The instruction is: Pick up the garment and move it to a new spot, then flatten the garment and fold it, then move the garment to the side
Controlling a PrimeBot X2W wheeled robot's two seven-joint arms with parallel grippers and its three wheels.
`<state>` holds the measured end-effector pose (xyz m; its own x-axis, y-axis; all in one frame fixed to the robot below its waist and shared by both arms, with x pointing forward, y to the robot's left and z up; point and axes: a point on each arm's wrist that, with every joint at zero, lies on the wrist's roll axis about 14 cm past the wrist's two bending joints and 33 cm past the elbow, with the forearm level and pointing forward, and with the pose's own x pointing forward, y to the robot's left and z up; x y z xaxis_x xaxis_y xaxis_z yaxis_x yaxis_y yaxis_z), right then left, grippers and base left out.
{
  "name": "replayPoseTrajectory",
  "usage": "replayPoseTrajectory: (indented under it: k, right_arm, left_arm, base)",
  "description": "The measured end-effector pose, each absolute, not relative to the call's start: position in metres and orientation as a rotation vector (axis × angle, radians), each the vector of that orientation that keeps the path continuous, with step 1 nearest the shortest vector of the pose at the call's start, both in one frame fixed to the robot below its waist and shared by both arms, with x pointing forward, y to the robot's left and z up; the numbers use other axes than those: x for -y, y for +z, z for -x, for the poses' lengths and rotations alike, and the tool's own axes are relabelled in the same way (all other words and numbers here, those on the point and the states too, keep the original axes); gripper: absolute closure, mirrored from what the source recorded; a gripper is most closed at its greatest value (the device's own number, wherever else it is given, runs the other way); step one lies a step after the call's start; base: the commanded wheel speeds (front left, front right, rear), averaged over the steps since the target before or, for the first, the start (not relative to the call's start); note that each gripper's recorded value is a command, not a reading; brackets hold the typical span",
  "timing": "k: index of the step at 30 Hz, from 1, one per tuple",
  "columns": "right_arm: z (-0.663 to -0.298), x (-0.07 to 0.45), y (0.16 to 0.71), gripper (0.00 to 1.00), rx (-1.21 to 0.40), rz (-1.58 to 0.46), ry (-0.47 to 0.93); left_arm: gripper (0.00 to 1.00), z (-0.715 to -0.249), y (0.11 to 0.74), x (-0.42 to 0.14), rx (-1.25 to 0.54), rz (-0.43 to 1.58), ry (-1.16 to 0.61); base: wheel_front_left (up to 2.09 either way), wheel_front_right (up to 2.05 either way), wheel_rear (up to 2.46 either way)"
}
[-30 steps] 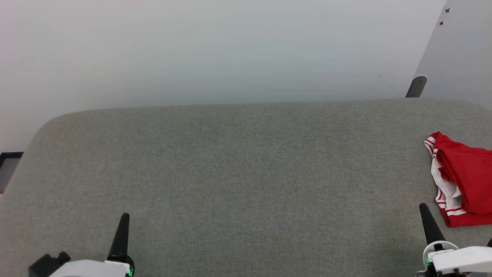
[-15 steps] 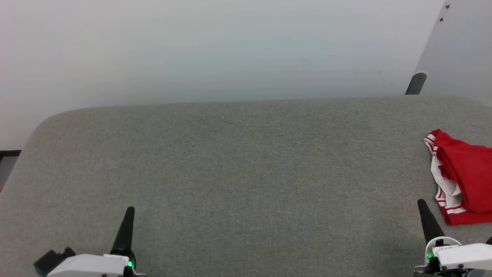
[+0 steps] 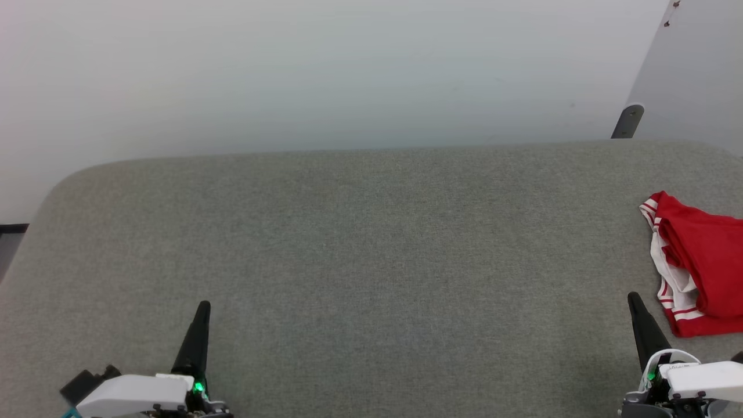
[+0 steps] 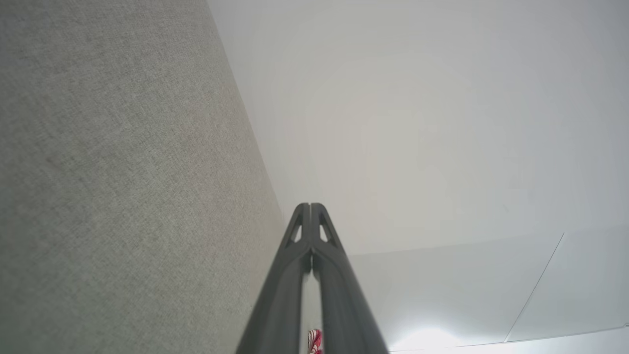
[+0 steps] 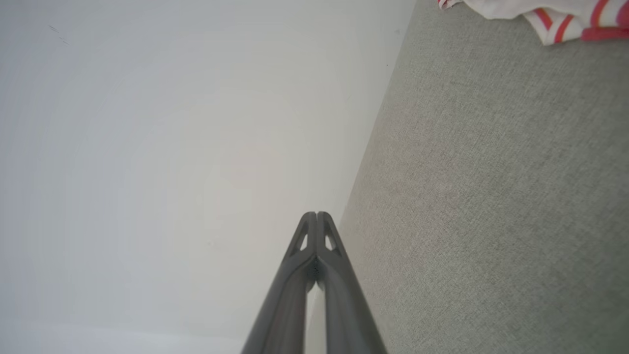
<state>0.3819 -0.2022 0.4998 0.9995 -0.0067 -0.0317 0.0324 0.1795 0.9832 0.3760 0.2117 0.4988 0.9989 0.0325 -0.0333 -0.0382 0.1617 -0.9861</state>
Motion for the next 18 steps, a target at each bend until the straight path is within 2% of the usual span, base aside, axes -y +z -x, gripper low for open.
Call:
replayPoseTrajectory:
  k: [18]
  right_arm:
    - [-0.3857,0.2006,0.5021,1.0,-0.015,-1.526,-0.014]
  left_arm:
    - [1.0,-0.3852,0.5035,-0.2023,-0.008,1.534,0.016]
  base:
    - [0.0,0.0,0.0]
